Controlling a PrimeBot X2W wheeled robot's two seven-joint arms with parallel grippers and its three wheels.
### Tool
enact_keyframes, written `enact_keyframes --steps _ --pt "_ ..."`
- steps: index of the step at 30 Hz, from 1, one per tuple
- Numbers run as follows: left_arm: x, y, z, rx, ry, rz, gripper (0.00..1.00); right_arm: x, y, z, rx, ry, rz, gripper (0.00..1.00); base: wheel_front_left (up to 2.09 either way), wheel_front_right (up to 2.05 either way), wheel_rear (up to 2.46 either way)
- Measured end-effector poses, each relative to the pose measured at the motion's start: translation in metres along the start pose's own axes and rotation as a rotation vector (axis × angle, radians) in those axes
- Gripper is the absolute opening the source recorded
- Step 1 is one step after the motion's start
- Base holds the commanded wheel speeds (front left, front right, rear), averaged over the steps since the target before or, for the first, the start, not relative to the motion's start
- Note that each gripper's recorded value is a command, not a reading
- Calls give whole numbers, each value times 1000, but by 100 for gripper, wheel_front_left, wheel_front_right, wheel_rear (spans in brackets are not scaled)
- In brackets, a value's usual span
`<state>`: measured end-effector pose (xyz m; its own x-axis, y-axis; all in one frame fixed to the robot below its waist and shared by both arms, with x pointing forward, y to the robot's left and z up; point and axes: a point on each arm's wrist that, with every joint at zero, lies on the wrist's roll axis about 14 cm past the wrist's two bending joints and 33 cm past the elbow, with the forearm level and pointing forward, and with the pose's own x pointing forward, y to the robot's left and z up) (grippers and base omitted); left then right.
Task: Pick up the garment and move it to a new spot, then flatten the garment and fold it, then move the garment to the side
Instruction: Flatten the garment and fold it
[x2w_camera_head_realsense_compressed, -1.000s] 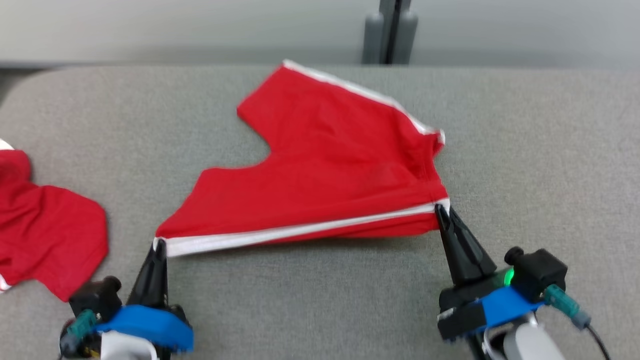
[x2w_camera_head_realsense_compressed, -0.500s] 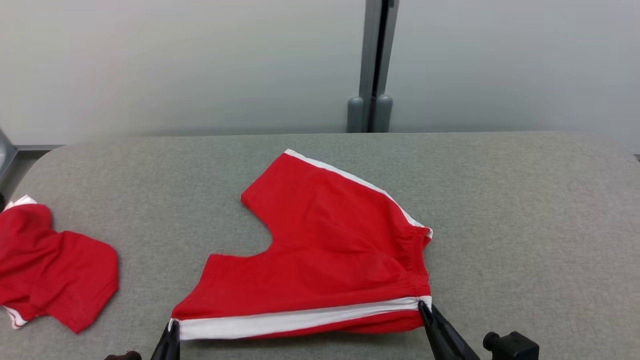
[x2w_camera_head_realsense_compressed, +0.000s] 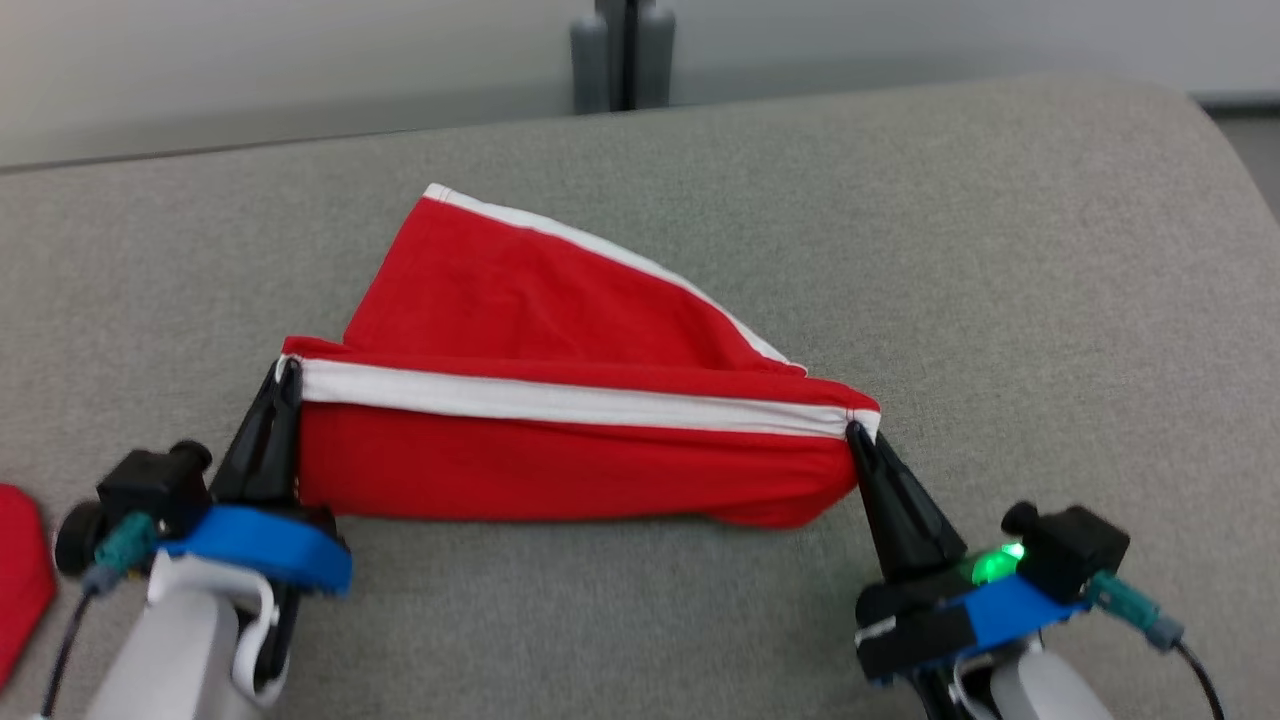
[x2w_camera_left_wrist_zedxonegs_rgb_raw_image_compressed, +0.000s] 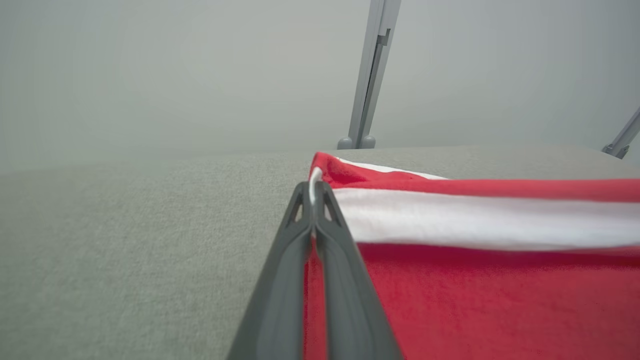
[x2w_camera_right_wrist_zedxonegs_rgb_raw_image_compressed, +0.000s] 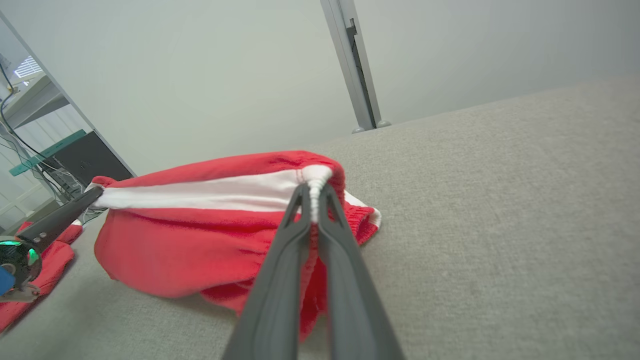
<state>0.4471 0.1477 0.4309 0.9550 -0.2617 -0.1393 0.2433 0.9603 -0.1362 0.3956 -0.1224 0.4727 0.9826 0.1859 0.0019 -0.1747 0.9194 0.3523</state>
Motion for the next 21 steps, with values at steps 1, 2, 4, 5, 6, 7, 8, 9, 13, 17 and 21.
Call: enact_keyframes --steps 1,2,4,5,6,7,8,9,13,17,21 --pt "14 -3 3 8 -6 -23 0 6 -4 0 14 -1 -9 0 0 0 0" --pt "28 -6 6 20 -13 -49 0 12 -10 0 33 -6 -24 0 0 0 0" --pt "53 -12 11 35 -30 -94 0 22 -20 -2 58 -5 -48 0 0 0 0" --pt "64 -16 13 44 -35 -118 0 27 -22 -4 65 0 -49 0 0 0 0" --pt "74 -19 13 46 -38 -136 0 32 -20 -7 51 9 -33 0 0 0 0" --pt "83 -22 11 39 -38 -152 0 37 -19 -8 44 10 -25 0 0 0 0" --pt "91 -27 6 45 -28 -174 0 42 -21 -9 51 10 -26 0 0 0 0" --pt "105 -28 -3 42 -13 -191 0 49 -28 -13 57 15 -36 0 0 0 0" --pt "133 -22 -16 20 0 -180 0 60 -38 -19 77 19 -52 0 0 0 0" --pt "155 -24 -17 17 -16 -192 0 69 -45 -21 94 12 -62 0 0 0 0" --pt "168 -25 -20 36 -14 -206 0 76 -46 -23 101 10 -58 0 0 0 0"
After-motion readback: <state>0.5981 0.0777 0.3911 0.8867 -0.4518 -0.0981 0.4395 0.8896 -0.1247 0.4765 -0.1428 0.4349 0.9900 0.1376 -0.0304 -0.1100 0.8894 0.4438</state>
